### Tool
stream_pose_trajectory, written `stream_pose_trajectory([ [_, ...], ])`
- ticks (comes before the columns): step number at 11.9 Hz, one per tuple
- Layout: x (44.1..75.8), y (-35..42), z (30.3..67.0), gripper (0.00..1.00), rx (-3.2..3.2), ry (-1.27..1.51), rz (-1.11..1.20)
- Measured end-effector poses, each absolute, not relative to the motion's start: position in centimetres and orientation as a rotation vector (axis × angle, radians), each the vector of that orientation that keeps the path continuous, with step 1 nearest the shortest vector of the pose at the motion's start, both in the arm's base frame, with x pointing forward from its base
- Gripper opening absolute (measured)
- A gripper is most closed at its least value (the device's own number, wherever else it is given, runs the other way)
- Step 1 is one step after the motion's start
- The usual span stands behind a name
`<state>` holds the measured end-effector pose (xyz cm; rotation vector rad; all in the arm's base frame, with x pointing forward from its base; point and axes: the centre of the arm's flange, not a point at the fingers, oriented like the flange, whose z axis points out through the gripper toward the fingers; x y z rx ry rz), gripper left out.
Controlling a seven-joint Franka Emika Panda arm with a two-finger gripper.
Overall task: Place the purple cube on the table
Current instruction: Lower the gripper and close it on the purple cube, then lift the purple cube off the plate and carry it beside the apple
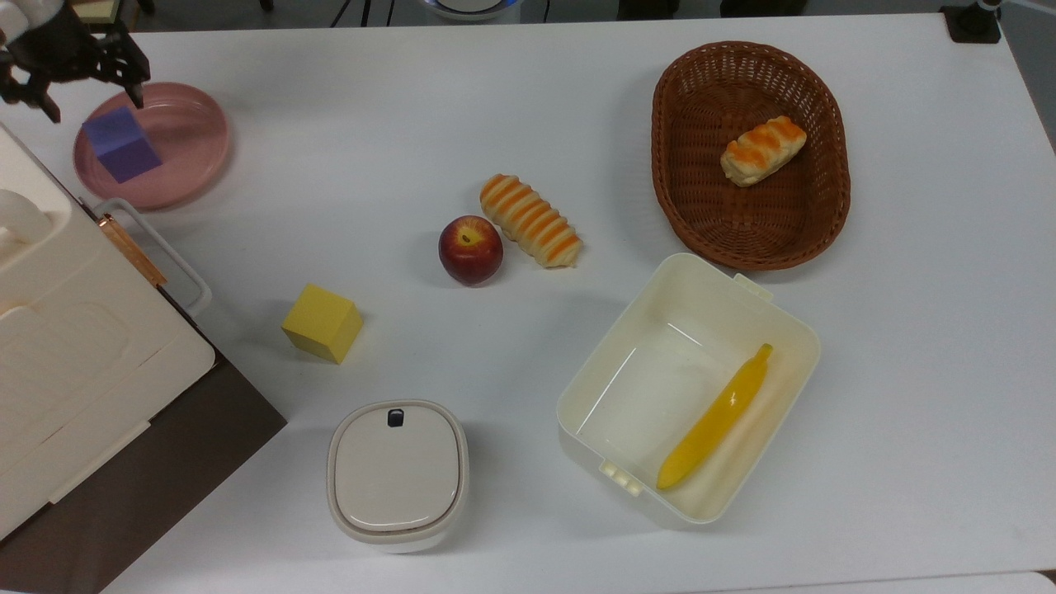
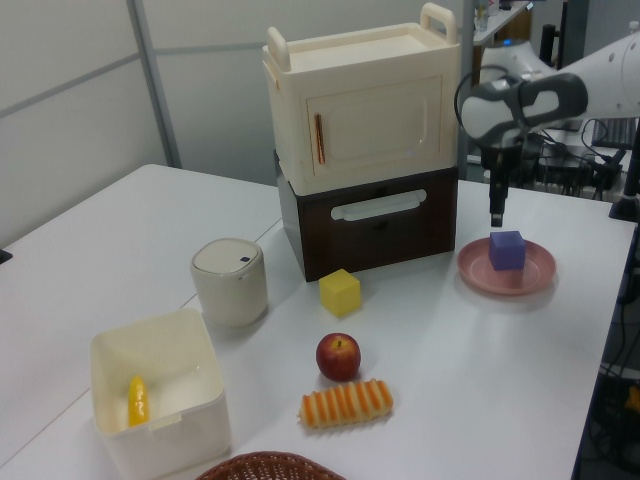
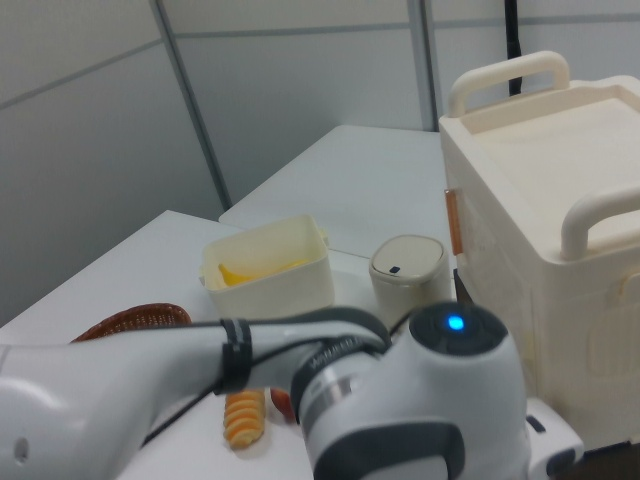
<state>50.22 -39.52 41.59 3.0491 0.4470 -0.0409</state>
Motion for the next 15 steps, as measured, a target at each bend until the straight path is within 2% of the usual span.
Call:
stream_pose_trajectory([
  [4,49.1,-39.9,35.6,1.00,3.023,0.506,-0.019],
  [6,49.0,-39.8,34.6,1.00,3.025,0.520,-0.044],
  [7,49.0,-39.8,34.4,0.94,3.026,0.522,-0.048],
  [8,49.0,-39.8,34.3,0.93,3.027,0.523,-0.049],
  [9,49.0,-39.9,34.3,0.85,3.026,0.523,-0.049],
  [10,49.0,-39.9,34.3,0.67,3.026,0.522,-0.049],
  [11,49.0,-40.0,34.8,0.59,3.021,0.519,-0.041],
  [15,50.4,-36.3,39.8,0.59,3.029,0.502,-0.012],
])
